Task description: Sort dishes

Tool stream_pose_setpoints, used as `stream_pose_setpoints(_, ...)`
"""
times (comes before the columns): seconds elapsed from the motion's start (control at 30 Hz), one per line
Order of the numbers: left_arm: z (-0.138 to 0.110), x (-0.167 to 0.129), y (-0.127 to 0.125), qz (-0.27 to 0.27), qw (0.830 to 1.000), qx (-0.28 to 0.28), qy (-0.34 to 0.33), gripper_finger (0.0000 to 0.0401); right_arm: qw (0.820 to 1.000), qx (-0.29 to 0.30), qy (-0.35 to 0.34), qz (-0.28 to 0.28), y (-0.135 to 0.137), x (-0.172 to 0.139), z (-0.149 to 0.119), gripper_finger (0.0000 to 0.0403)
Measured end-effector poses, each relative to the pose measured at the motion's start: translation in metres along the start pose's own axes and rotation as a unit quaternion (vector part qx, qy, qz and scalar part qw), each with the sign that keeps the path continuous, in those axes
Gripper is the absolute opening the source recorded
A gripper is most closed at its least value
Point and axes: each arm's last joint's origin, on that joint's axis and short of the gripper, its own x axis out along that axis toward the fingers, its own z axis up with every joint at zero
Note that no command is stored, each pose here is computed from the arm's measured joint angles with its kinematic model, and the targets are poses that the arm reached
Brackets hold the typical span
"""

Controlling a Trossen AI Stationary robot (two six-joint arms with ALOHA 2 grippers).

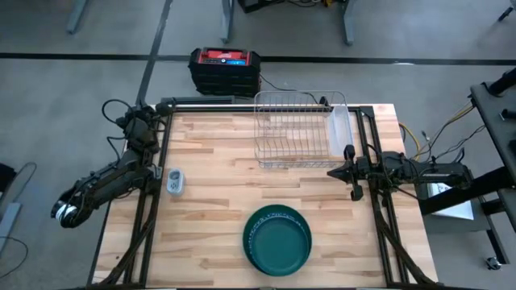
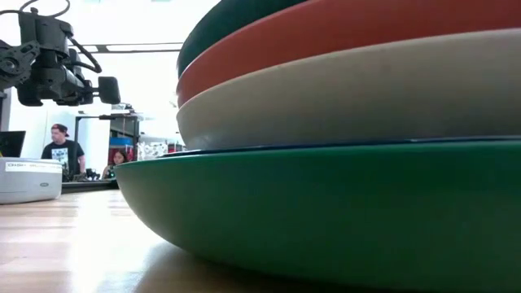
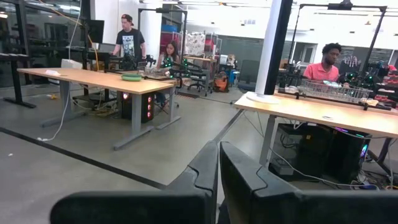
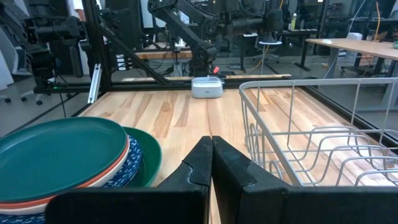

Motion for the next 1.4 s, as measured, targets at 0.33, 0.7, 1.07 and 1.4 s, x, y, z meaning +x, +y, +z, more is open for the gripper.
stream_pose_setpoints(0.33,0.000,0.000,0.000,0.000,1.000,0.000,0.000,0.0007,1.000,0.000,0.000,0.000,0.000,0.000,0.000,0.0000)
stream_pose_setpoints(0.7,0.000,0.000,0.000,0.000,1.000,0.000,0.000,0.0007,1.000,0.000,0.000,0.000,0.000,0.000,0.000,0.0000)
stream_pose_setpoints(1.07,0.004,-0.003,0.003,0.017,0.997,-0.074,-0.008,0.0007,0.999,0.032,-0.042,0.002,0.000,0.000,0.008,0.0000)
stream_pose_setpoints(1.4,0.033,-0.004,0.001,-0.031,0.998,-0.002,-0.051,0.0007,0.997,0.043,-0.066,0.005,0.000,-0.001,0.012,0.0000)
